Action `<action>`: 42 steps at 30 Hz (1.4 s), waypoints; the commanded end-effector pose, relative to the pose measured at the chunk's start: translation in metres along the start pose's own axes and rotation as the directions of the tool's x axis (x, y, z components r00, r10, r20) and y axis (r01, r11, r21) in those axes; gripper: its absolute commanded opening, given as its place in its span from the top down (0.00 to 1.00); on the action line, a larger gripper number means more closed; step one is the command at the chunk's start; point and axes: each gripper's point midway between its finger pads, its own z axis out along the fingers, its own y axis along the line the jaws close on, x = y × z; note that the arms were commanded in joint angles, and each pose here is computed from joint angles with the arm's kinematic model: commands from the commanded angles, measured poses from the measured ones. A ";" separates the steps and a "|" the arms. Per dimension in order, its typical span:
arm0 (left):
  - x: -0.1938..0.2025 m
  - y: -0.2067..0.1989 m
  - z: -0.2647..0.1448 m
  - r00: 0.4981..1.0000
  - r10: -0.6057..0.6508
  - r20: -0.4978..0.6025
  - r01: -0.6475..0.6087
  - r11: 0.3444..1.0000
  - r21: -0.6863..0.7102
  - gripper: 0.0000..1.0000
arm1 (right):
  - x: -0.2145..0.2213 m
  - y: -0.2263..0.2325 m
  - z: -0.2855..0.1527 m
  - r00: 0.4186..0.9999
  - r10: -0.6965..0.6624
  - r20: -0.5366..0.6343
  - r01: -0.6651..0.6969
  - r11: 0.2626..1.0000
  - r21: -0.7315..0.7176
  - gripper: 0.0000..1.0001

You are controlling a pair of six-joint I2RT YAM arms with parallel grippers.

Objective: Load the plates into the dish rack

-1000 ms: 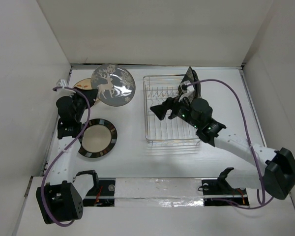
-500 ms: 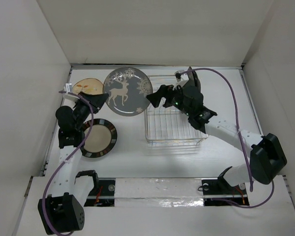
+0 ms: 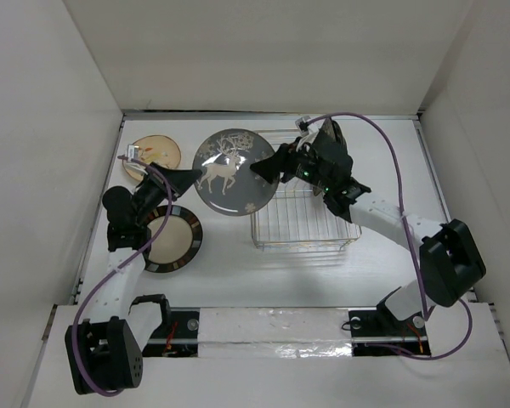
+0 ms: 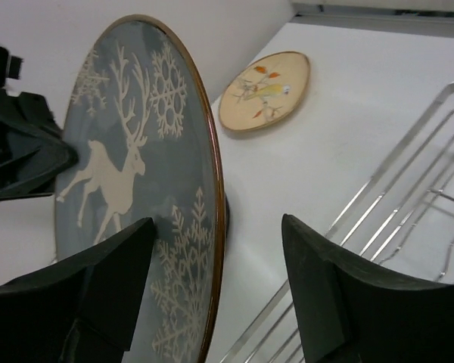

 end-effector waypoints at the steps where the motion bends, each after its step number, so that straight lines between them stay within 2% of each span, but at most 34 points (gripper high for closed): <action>1: -0.007 -0.047 -0.006 0.992 0.125 0.034 -0.129 0.977 0.170 1.00 | -0.017 0.037 0.000 0.999 0.008 0.034 -0.001 0.979 -0.202 0.36; 2: -0.009 -0.045 -0.006 0.990 0.135 0.044 -0.140 0.978 0.155 1.00 | -0.016 0.039 0.001 1.000 0.007 0.022 -0.003 0.977 -0.214 0.49; 3: -0.010 -0.040 -0.005 0.981 0.185 0.054 -0.191 0.972 0.134 1.00 | -0.014 0.040 0.001 1.000 0.010 0.015 -0.006 0.975 -0.223 0.59; 4: -0.008 -0.030 -0.004 0.983 0.176 0.043 -0.180 0.980 0.089 1.00 | -0.013 0.042 0.000 1.000 0.015 0.009 -0.013 0.973 -0.231 0.68; 5: -0.012 -0.028 -0.006 0.978 0.197 0.066 -0.201 0.977 0.065 1.00 | -0.013 0.043 -0.001 1.000 0.021 0.011 -0.017 0.972 -0.236 0.81; 8: -0.013 -0.016 -0.009 0.967 0.237 0.091 -0.238 0.971 0.002 1.00 | -0.006 0.047 -0.001 0.999 0.029 -0.019 -0.033 0.968 -0.249 1.00; 9: -0.014 -0.012 -0.009 0.967 0.237 0.093 -0.237 0.972 -0.012 1.00 | -0.008 0.048 -0.002 0.999 0.031 -0.017 -0.035 0.970 -0.242 1.00; 10: -0.015 -0.011 -0.008 0.968 0.236 0.089 -0.235 0.972 -0.022 0.95 | -0.010 0.045 -0.002 0.999 0.032 -0.009 -0.033 0.975 -0.222 1.00; 11: -0.015 -0.010 -0.007 0.965 0.251 0.079 -0.250 0.968 -0.026 0.74 | -0.010 0.044 -0.004 0.999 0.035 -0.013 -0.037 0.977 -0.208 1.00; 13: -0.014 -0.017 -0.005 0.962 0.264 0.064 -0.264 0.964 -0.007 0.60 | -0.026 0.045 -0.009 0.999 0.033 0.034 -0.027 0.984 -0.174 1.00; 14: -0.015 -0.018 -0.005 0.961 0.271 0.062 -0.271 0.962 -0.004 0.48 | -0.029 0.044 -0.013 0.999 0.030 0.038 -0.024 0.988 -0.150 1.00; 15: -0.013 -0.021 -0.003 0.959 0.279 0.057 -0.280 0.960 0.002 0.43 | -0.039 0.040 -0.017 0.998 0.017 0.060 -0.010 0.993 -0.121 1.00; 16: -0.015 -0.024 -0.001 0.959 0.281 0.045 -0.281 0.960 -0.011 0.39 | -0.063 0.041 -0.026 0.991 -0.020 0.131 0.028 0.997 -0.066 1.00; 17: -0.014 -0.024 0.003 0.950 0.311 0.028 -0.310 0.950 -0.023 0.36 | -0.066 0.035 -0.032 0.991 -0.025 0.130 0.027 1.000 -0.006 1.00; 19: -0.015 -0.027 0.007 0.944 0.329 0.003 -0.329 0.943 -0.049 0.35 | -0.097 0.023 -0.051 0.975 -0.079 0.207 0.052 0.989 0.135 1.00; 21: -0.012 -0.030 0.010 0.937 0.350 -0.002 -0.350 0.935 -0.054 0.34 | -0.112 0.017 -0.063 0.966 -0.105 0.235 0.054 0.975 0.216 1.00; 22: -0.012 -0.027 0.011 0.938 0.345 -0.007 -0.345 0.936 -0.062 0.34 | -0.123 0.004 -0.073 0.954 -0.138 0.264 0.052 0.950 0.309 1.00; 27: 0.014 -0.033 0.022 0.946 0.315 -0.070 -0.316 0.949 0.002 0.34 | -0.153 -0.018 -0.118 0.927 -0.238 0.290 0.047 0.840 0.541 1.00; 30: 0.030 -0.027 0.026 0.952 0.286 -0.114 -0.286 0.958 0.014 0.34 | -0.163 -0.041 -0.138 0.924 -0.306 0.229 0.064 0.715 0.696 1.00; 31: 0.032 -0.026 0.026 0.953 0.278 -0.119 -0.278 0.960 0.021 0.34 | -0.168 -0.050 -0.146 0.918 -0.339 0.204 0.074 0.653 0.754 1.00; 36: 0.049 -0.010 0.027 0.961 0.223 -0.166 -0.223 0.975 0.014 0.35 | -0.187 -0.076 -0.161 0.905 -0.416 0.085 0.123 0.449 0.885 1.00; 37: 0.052 -0.008 0.026 0.960 0.218 -0.178 -0.219 0.976 0.012 0.35 | -0.192 -0.079 -0.159 0.901 -0.428 0.067 0.132 0.418 0.899 1.00; 42: 0.045 -0.003 0.024 0.953 0.262 -0.153 -0.270 0.963 -0.028 0.35 | -0.192 -0.093 -0.150 0.904 -0.426 -0.011 0.177 0.353 0.919 1.00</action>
